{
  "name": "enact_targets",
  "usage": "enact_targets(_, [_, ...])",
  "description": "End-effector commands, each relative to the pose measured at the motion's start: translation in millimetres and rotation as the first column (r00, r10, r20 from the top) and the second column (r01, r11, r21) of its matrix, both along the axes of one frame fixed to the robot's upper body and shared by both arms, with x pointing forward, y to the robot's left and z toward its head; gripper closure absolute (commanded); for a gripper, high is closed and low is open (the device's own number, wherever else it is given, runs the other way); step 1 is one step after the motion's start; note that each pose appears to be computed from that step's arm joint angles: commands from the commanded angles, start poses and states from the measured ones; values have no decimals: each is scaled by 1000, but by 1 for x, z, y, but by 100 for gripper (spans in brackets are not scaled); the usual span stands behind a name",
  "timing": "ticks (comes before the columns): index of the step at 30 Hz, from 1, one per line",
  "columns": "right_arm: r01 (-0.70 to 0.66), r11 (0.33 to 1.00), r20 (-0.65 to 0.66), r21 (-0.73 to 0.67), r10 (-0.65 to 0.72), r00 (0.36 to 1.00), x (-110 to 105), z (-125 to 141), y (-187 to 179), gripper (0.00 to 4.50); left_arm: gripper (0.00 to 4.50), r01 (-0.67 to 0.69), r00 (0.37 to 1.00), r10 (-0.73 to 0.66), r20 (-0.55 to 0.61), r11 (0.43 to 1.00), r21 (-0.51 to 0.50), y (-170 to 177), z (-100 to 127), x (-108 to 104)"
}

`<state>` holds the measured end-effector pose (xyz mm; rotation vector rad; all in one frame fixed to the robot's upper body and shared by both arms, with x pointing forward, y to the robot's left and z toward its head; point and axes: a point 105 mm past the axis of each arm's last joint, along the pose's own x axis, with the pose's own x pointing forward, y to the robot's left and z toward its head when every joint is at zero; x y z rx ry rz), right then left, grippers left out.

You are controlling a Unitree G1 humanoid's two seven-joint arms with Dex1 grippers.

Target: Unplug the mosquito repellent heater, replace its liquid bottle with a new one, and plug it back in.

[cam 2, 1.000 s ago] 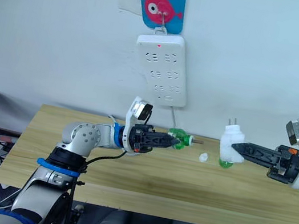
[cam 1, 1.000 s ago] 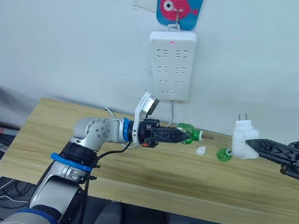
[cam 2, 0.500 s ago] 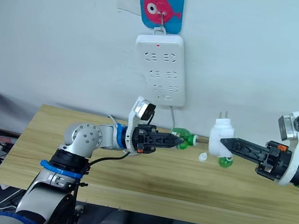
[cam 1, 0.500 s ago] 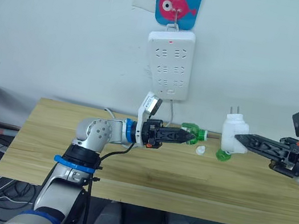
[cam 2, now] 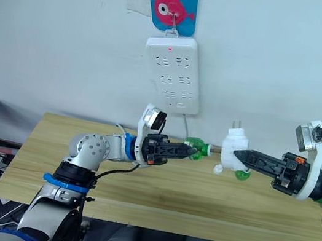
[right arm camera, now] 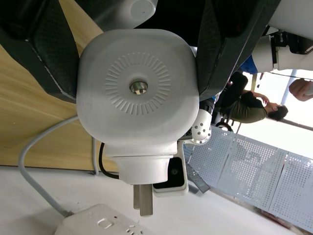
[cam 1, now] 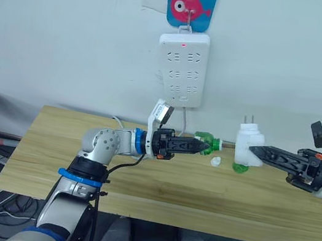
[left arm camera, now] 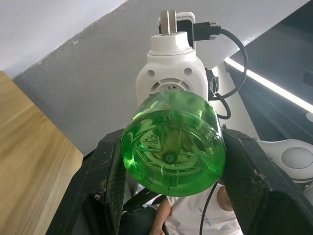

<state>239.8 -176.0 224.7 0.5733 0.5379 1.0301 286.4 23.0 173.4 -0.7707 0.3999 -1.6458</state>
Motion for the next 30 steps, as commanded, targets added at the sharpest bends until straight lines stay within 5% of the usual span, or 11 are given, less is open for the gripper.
enact_targets(1, [-40,999,52,31,38,998,-4,11,8,154,208,31,999,-30,37,999,-34,-3,8,-6])
enact_targets(30, [-77,997,48,22,76,996,-12,4,17,154,208,52,998,-50,40,997,-48,-5,6,-9])
